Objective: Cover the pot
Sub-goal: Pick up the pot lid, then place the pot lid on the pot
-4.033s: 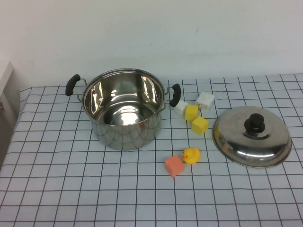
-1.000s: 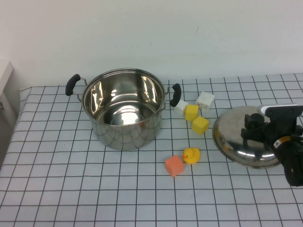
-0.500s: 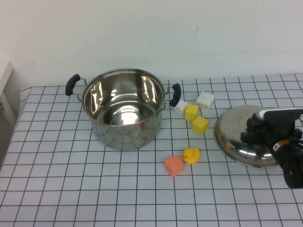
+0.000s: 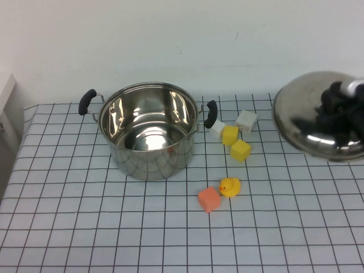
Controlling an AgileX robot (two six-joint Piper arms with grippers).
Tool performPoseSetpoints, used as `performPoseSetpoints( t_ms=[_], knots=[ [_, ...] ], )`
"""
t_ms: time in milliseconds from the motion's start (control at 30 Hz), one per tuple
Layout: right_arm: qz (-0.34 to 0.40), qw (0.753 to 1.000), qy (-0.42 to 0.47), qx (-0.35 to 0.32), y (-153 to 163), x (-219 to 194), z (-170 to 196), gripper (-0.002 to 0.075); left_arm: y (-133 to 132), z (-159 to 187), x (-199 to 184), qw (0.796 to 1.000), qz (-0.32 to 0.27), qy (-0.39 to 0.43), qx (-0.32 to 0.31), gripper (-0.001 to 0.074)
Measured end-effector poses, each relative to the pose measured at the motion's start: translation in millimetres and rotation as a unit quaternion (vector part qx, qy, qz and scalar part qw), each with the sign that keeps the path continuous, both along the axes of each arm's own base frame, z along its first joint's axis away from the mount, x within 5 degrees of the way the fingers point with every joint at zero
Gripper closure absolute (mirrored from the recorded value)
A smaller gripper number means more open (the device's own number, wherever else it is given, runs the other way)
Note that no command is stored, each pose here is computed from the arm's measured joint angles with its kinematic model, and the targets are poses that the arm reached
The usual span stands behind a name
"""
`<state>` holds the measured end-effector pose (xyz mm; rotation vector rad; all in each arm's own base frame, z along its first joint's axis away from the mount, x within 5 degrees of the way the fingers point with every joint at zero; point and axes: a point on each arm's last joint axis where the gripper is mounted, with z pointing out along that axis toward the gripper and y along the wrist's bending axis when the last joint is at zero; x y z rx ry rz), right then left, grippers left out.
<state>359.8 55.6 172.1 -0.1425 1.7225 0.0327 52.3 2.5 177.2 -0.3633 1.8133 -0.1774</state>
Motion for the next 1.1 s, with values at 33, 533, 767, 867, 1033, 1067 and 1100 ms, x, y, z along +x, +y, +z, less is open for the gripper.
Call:
performPoseSetpoints(
  t_ms=[33, 533, 767, 867, 1033, 1067, 1100],
  knots=[
    [0.013, 1.0, 0.003, 0.006, 1.5, -5.6, 15.4, 0.0375, 0.0, 0.0, 0.0, 1.0, 0.0, 0.0, 0.0, 0.0735],
    [0.285, 0.958, -0.026, 0.015, 105.5, -11.0, 132.4, 0.0375, 0.0, 0.0, 0.0, 1.0, 0.0, 0.0, 0.0, 0.0735],
    [0.317, 0.948, -0.016, -0.017, 181.6, 36.2, 125.3, 0.0375, 0.0, 0.0, 0.0, 1.0, 0.0, 0.0, 0.0, 0.0735],
    [0.321, 0.947, -0.002, -0.011, 208.4, 57.6, 108.0, 0.0375, 0.0, 0.0, 0.0, 1.0, 0.0, 0.0, 0.0, 0.0735],
    [0.329, 0.944, 0.016, 0.03, 240.7, 85.7, 81.4, 0.0375, 0.0, 0.0, 0.0, 1.0, 0.0, 0.0, 0.0, 0.0735],
    [0.328, 0.944, 0.02, 0.035, 244.8, 91.4, 74.0, 0.0375, 0.0, 0.0, 0.0, 1.0, 0.0, 0.0, 0.0, 0.0735],
    [0.33, 0.943, 0.026, 0.037, 248.8, 95.8, 64.9, 0.0375, 0.0, 0.0, 0.0, 1.0, 0.0, 0.0, 0.0, 0.0735]
  ],
)
